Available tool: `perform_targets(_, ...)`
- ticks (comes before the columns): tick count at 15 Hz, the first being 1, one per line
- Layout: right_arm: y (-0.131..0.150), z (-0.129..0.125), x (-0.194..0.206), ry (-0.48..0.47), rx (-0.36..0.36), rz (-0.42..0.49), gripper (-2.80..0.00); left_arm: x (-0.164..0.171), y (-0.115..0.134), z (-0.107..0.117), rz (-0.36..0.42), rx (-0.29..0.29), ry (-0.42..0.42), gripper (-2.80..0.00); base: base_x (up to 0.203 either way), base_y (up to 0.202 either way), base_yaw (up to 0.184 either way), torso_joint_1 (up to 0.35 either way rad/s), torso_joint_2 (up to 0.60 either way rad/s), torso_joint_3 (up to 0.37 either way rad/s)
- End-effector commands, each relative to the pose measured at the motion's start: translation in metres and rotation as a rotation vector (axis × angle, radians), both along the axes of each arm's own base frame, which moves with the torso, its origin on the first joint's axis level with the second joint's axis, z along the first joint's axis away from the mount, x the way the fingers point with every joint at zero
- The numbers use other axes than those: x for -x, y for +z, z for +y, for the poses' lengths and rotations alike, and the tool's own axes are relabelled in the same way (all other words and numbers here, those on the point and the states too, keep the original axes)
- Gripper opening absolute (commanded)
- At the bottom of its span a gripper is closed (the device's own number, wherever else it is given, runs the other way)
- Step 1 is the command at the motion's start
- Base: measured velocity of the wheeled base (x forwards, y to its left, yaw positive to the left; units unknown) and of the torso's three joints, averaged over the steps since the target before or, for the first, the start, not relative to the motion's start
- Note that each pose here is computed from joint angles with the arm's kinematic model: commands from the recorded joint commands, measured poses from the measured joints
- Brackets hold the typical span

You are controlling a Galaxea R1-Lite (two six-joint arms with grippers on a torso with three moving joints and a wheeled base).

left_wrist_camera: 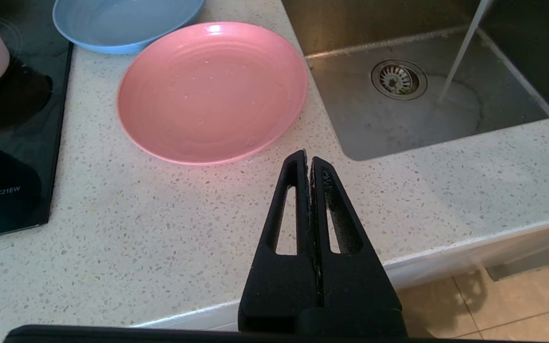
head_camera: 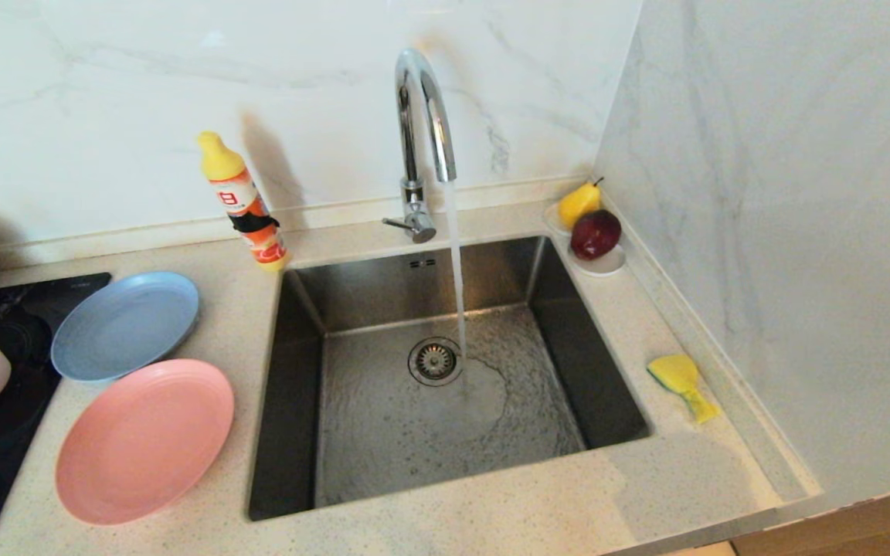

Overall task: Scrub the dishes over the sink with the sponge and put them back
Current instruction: Turn off the faucet

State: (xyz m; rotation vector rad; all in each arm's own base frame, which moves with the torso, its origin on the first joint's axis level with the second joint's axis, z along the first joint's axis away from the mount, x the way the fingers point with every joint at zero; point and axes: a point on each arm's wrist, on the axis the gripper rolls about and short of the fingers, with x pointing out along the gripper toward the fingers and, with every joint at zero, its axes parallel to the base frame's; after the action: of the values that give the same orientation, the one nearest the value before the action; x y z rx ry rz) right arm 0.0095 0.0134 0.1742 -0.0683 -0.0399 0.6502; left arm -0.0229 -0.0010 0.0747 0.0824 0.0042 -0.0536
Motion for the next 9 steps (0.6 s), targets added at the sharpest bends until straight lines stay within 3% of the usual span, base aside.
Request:
perform_targets(1,-0.023,-0.001,0.020,-0.125,0.003,-0.072,-2.80,0.000,-0.001,0.000,0.003,0.000,0.000,-2.80,0.000,0.000,0.000,0.000,0.00,0.000)
perform_targets(4,-0.057,-0.006,0.013,-0.377,0.038,0.009,-2.80,0.000,-0.001,0.000,0.004,0.000,0.000,-2.80,0.000,0.000,0.000,0.000,0.00,0.000)
perform_targets(6,-0.078,-0.009,0.017,-0.442,0.073,-0.002,-2.80,0.000,-0.001,0.000,0.004,0.000,0.000,-2.80,0.000,0.000,0.000,0.000,0.00,0.000)
perform_targets(9,-0.086,-0.010,0.033,-0.493,0.074,-0.071,-2.80,0.000,-0.001,0.000,0.003,0.000,0.000,-2.80,0.000,0.000,0.000,0.000,0.00,0.000)
